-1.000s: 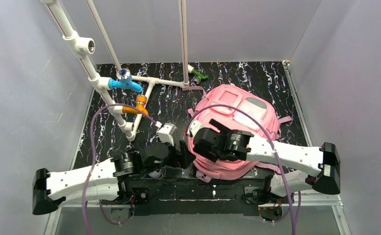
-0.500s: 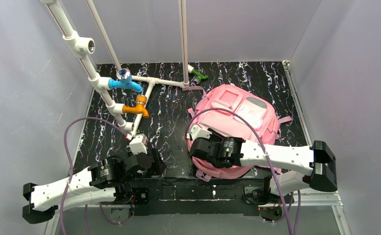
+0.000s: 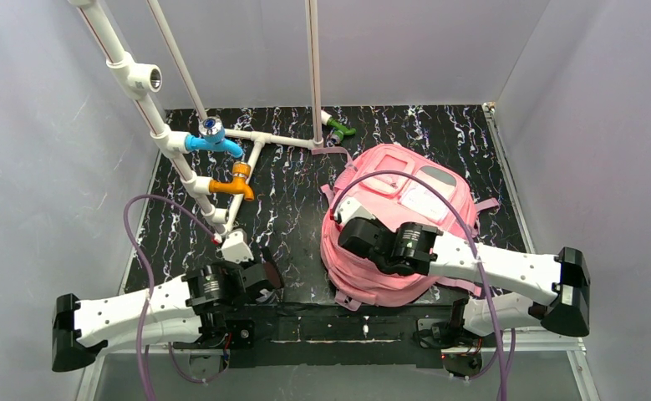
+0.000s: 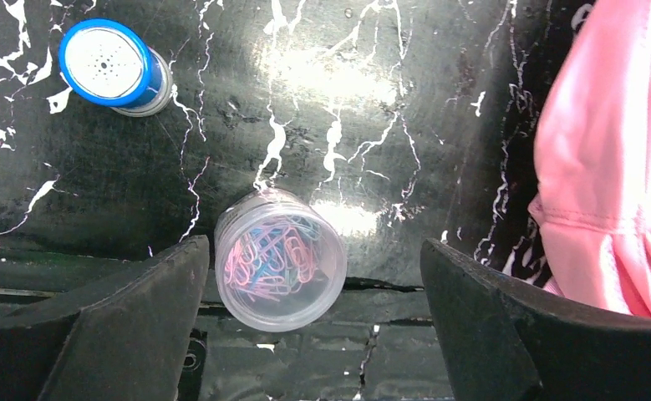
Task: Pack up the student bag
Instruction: Pick up the personal item from the center of the board.
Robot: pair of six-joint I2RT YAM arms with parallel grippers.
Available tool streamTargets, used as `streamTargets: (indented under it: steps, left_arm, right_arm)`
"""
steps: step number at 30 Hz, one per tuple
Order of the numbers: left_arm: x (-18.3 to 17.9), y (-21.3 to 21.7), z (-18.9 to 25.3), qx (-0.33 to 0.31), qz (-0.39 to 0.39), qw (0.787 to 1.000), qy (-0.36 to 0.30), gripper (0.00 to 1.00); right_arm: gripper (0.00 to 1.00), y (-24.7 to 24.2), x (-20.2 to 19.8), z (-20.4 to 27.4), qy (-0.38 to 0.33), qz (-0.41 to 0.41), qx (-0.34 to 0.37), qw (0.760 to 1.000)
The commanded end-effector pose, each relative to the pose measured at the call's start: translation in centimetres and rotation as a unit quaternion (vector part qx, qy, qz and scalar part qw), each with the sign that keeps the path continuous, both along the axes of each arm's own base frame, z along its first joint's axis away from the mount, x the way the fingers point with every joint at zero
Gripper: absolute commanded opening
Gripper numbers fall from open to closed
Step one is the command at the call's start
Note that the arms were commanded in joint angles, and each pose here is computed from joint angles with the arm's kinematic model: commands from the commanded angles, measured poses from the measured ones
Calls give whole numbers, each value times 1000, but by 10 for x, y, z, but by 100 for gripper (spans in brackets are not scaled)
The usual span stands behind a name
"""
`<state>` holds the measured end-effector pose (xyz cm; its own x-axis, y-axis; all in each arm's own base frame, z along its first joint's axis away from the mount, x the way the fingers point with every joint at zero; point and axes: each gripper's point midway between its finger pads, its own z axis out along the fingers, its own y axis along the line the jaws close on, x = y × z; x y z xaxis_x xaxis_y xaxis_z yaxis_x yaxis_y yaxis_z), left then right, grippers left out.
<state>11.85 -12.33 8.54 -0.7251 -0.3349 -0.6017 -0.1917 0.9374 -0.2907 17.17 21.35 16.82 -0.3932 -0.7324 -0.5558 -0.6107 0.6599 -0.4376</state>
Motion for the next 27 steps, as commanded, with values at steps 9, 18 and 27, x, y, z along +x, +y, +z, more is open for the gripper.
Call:
streamTargets:
  steps: [9,18,27]
  left_arm:
    - [-13,31,-38,124,76,987,67,96]
    - [-16,19,-46,118,55,988,81,53]
    - [-2,-81,40,-114,-46,992,35,41]
  right_arm:
    - [1,8,7,37,-2,-30,112,993]
    - [1,4,13,61,-26,-46,145,988]
    - [1,6,13,70,-24,-55,169,984]
